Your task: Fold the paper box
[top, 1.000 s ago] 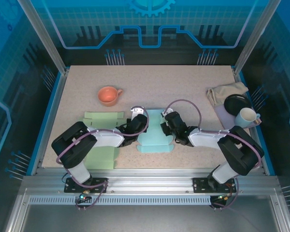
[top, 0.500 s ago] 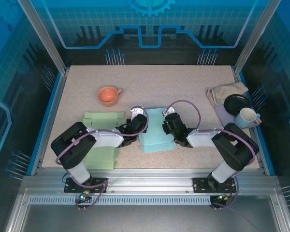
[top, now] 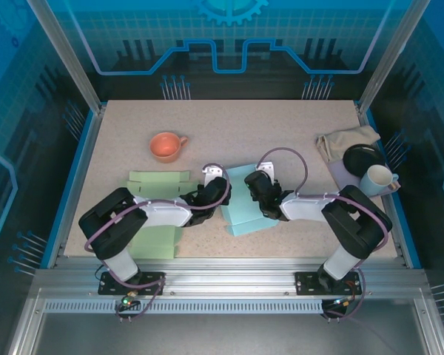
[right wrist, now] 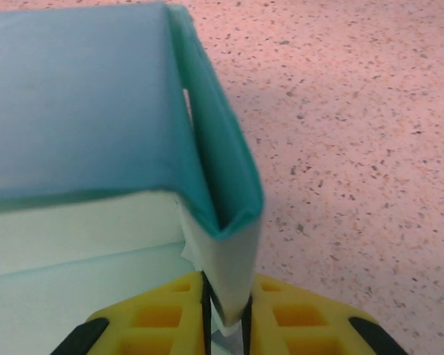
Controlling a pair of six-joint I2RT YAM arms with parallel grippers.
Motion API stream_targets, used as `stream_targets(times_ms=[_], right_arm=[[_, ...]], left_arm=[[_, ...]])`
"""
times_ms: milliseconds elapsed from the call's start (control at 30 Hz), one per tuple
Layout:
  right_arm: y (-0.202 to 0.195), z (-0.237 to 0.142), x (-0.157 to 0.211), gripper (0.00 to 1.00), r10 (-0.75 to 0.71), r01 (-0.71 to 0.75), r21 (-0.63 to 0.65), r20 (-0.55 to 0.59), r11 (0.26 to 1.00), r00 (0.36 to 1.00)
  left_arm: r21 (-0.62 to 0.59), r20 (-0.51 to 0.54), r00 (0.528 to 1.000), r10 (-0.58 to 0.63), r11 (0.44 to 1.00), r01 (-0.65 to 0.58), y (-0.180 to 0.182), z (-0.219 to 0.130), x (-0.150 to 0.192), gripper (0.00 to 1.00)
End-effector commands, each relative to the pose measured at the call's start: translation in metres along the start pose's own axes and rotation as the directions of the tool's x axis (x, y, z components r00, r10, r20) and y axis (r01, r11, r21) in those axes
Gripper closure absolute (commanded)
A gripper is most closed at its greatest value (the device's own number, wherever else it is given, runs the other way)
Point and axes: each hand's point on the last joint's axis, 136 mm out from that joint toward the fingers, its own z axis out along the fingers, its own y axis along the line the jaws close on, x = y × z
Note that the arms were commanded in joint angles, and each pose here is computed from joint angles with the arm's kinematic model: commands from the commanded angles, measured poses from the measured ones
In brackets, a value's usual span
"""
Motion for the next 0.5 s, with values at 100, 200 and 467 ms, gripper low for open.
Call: stream_targets(times_ms=[100, 200, 467], right_arm=[[-0.008, 0.000, 0.003, 0.66, -0.025, 0.026, -0.036, 0.033, 0.999, 0.999], [0.033, -0.012, -0.005, 0.57, -0.091, 0.101, -0.248, 0.052, 0.963, 0.995], [0.055, -0.060, -0.011, 0.47, -0.106, 0.134, -0.424, 0.090, 0.896, 0.990]], left_arm=[[-0.073, -0.058, 0.998, 0.027, 0.997, -0.031, 0.015, 0.001, 0.014, 0.92], [-0.074, -0.059, 0.998, 0.026, 0.997, -0.030, 0.014, 0.003, 0.014, 0.92], [-0.108, -0.039, 0.999, 0.029, 0.994, -0.033, 0.020, 0.001, 0.007, 0.92]])
